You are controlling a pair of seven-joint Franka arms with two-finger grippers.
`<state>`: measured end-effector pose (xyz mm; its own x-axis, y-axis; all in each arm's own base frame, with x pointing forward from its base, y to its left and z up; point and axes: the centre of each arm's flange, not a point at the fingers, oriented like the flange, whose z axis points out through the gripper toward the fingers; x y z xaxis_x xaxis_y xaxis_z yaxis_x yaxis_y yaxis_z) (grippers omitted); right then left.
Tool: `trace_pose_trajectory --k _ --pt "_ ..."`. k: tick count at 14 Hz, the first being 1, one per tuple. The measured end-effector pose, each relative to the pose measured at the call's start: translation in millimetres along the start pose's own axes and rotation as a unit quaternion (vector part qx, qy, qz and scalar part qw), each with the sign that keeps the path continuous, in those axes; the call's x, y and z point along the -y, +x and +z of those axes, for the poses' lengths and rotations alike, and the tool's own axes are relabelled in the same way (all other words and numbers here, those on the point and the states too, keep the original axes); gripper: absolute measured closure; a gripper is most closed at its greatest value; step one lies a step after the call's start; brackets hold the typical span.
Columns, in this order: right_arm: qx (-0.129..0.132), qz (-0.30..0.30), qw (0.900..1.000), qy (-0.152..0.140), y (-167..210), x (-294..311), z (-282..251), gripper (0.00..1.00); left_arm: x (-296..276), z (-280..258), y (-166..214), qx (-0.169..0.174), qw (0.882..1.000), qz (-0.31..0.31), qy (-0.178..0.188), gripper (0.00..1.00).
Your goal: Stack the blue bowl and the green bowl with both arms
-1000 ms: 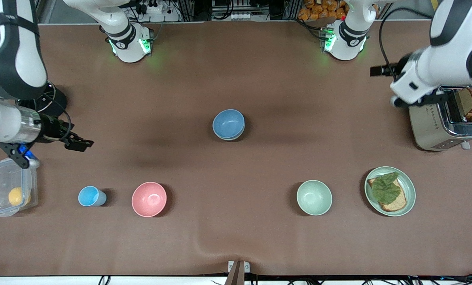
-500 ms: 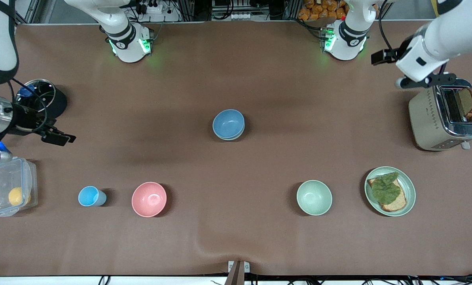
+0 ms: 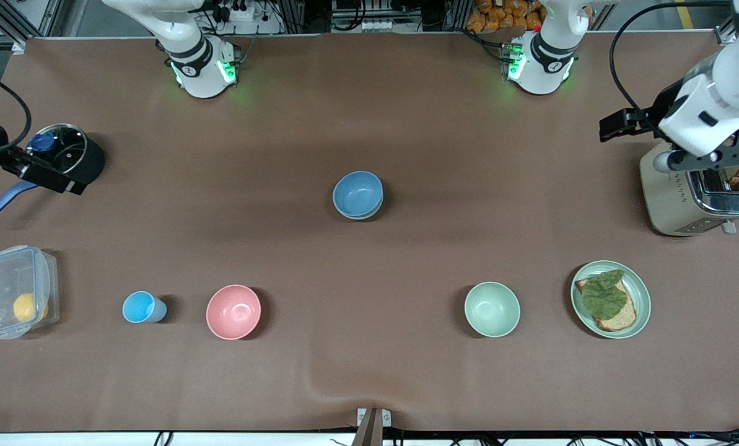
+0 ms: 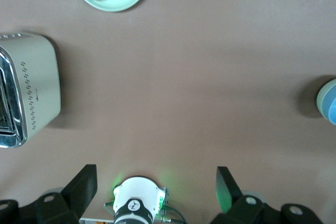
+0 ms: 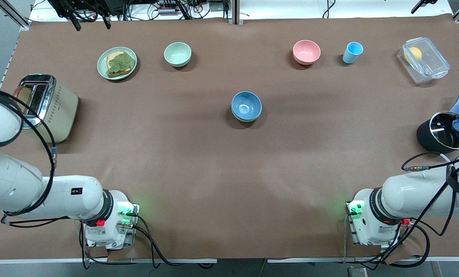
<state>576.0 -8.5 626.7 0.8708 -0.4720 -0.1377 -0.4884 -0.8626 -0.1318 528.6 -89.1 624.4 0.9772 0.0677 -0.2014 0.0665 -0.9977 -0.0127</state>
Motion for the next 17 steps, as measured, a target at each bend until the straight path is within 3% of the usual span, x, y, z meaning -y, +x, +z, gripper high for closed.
trace_pose_trajectory --k 6,11,17 --pt "-0.028 -0.025 0.999 0.009 -9.1 14.6 -11.7 0.00 17.7 -29.6 -18.6 -0.039 0.999 -0.015 -0.005 0.00" --pt "-0.062 -0.042 0.997 -0.013 -20.3 23.9 -28.1 0.00 25.9 -34.5 -13.6 -0.061 0.998 -0.005 -0.010 0.00" --pt "-0.050 -0.038 0.998 -0.022 -27.2 16.3 -33.3 0.00 34.9 -41.0 -5.4 -0.094 0.994 0.049 -0.011 0.00"
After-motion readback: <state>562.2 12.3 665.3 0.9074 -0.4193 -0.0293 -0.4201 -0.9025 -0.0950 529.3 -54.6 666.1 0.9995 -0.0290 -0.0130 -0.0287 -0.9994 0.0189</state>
